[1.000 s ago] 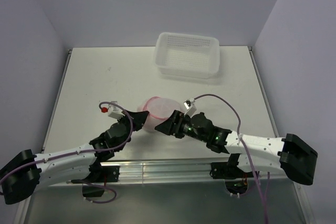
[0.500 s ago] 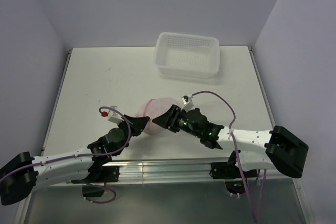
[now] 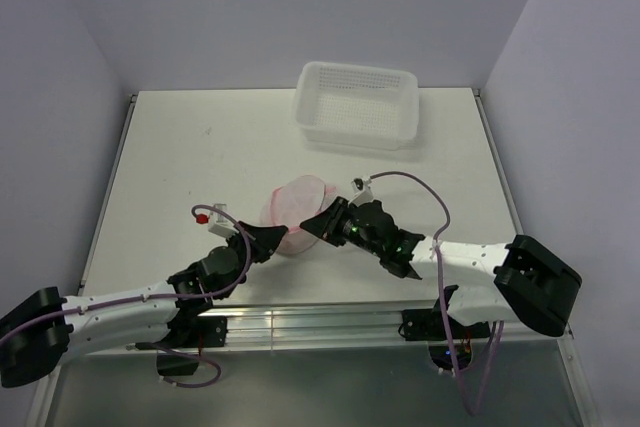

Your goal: Place the bra in the laundry bag and zip it closed

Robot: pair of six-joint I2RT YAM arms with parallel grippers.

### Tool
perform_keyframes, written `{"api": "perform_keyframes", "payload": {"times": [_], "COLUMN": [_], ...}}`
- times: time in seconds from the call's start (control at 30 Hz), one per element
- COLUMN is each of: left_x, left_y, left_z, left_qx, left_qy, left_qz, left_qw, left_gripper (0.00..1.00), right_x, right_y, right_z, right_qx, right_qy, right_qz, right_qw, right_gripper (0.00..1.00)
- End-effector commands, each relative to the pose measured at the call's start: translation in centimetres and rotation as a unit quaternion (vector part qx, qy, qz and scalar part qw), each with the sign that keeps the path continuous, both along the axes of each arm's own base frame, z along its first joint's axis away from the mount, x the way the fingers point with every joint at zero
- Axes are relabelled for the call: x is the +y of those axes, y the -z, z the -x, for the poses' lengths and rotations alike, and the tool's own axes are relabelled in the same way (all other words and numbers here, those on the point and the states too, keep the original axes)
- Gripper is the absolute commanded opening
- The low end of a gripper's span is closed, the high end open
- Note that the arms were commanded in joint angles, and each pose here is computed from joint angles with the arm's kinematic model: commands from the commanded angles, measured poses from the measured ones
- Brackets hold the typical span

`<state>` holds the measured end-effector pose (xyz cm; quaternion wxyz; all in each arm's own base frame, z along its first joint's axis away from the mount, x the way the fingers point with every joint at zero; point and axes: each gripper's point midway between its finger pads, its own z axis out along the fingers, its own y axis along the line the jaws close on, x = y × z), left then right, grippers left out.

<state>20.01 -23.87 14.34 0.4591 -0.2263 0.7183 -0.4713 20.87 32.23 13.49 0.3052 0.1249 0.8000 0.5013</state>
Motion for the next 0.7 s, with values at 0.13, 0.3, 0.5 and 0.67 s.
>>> {"api": "perform_keyframes", "payload": {"times": [0.13, 0.3, 0.5, 0.67], "left_x": [0.0, 1.1, 3.0, 4.5], "left_y": [-0.9, 0.1, 0.8, 2.2], "left_z": [0.3, 0.3, 0.7, 1.0], "left_qx": [-0.011, -0.002, 0.005, 0.019], "left_qy": [0.006, -0.010, -0.026, -0.036], "left_qz": [0.012, -0.024, -0.041, -0.074], "left_qw": [1.000, 1.000, 0.999, 0.996], "left_gripper": [0.00, 0.00, 0.00, 0.00], "right_x": [-1.1, -3.1, -7.2, -9.2], "right_y": [-0.2, 0.3, 1.0, 0.1], "right_z": [-1.8, -3.3, -7.1, -10.6], "right_qx": [-0.018, -0.031, -0.040, -0.052], "right_qy": [0.020, 0.026, 0.048, 0.062], "right_qz": [-0.004, 0.018, 0.066, 0.078], "right_qw": [1.000, 0.999, 0.996, 0.994], "right_gripper": [0.06, 0.00, 0.00, 0.00]}}
